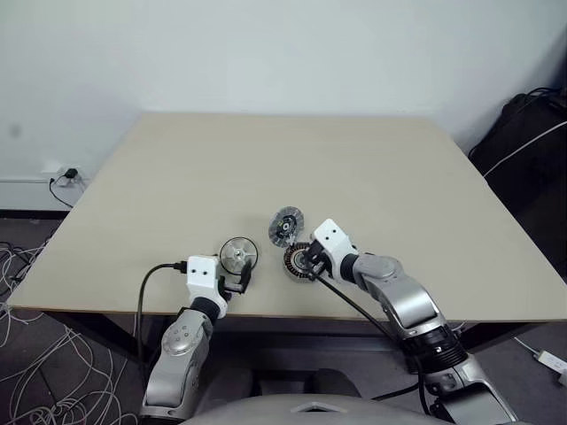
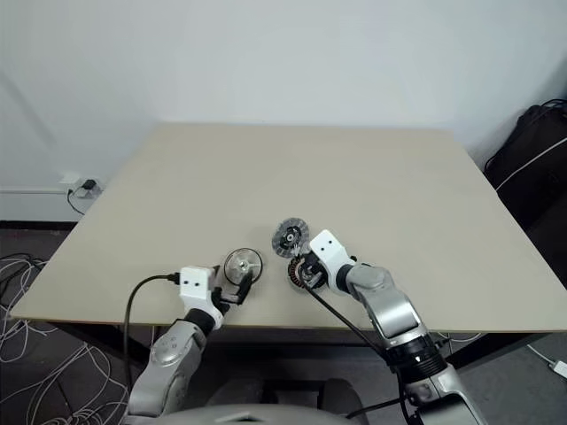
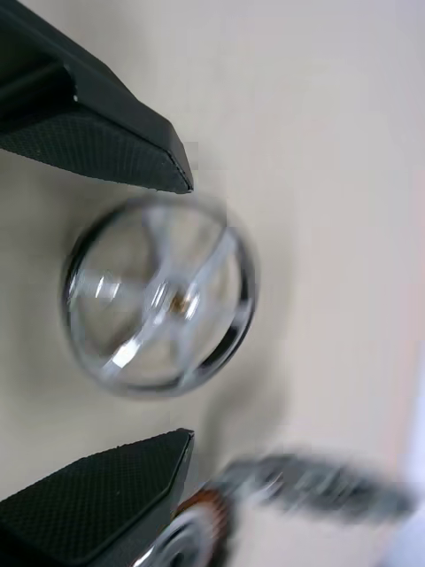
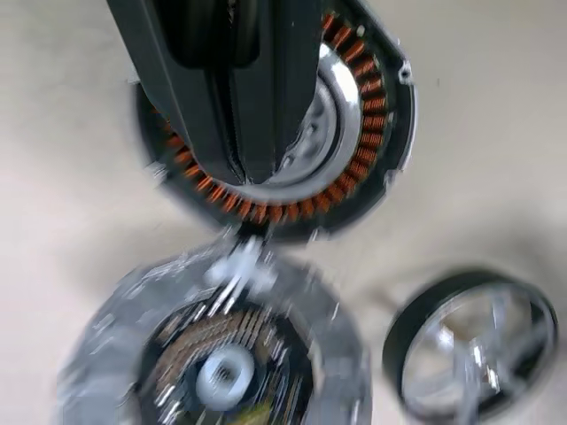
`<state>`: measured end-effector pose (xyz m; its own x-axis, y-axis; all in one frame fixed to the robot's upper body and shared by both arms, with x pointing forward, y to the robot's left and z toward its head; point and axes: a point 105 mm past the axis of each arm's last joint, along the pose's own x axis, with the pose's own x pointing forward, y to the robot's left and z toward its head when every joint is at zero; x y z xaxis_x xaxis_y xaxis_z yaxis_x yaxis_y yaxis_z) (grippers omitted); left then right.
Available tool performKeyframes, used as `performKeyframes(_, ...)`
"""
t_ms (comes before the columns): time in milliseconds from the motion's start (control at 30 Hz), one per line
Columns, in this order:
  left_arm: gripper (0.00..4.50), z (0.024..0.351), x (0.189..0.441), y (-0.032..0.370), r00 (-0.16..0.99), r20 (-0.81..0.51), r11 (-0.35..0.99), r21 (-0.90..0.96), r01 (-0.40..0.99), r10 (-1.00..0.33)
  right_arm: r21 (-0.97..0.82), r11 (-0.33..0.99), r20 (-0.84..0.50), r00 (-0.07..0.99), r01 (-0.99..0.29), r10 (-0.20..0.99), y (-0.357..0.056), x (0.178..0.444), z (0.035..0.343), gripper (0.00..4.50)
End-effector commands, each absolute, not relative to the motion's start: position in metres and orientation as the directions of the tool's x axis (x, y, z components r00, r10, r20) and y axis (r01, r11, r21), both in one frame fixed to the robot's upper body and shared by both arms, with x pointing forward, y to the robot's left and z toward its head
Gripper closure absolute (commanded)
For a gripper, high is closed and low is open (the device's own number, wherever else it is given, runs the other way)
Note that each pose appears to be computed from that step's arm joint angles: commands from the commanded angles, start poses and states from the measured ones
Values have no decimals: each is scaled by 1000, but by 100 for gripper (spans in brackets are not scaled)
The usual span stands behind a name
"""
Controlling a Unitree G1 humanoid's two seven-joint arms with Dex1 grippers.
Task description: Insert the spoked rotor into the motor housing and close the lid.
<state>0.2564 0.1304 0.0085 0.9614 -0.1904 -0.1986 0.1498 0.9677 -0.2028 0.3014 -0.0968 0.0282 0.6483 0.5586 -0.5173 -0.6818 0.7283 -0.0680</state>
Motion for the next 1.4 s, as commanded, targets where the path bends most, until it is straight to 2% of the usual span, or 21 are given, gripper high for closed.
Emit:
performKeyframes(33, 0, 6, 257, 142, 969, -212, 958, -279, 64, -126, -86, 745, -443, 695, -662, 566, -100, 300, 50, 445)
performKeyframes(167, 0, -6, 255, 140, 953, -264, 903, -429, 22, -149, -63, 774, -427, 718, -630, 549, -107, 290, 52, 445)
performKeyframes(433, 0, -5, 266, 126, 926, -257, 807, -585, 79, -276, -26, 807, -433, 734, -590, 523, -110, 273, 48, 445)
performKeyframes(600, 0, 0, 277, 123, 915, -257, 786, -610, 95, -311, -9, 821, -429, 744, -571, 513, -109, 266, 49, 445)
performKeyframes(800, 0, -8, 282, 118, 884, -338, 795, -604, 60, -323, -2, 839, -432, 757, -544, 490, -113, 262, 48, 445)
performKeyframes(1133, 0, 7, 278, 91, 848, -272, 712, -684, 162, -455, 7, 848, -433, 763, -529, 480, -113, 259, 47, 445)
performKeyframes(1233, 64, 8, 277, 90, 851, -265, 695, -703, 151, -453, 11, 849, -432, 763, -528, 481, -113, 259, 47, 450)
performKeyframes(1400, 229, 6, 280, 97, 878, -265, 681, -727, 90, -398, 12, 852, -434, 765, -523, 476, -115, 260, 47, 450)
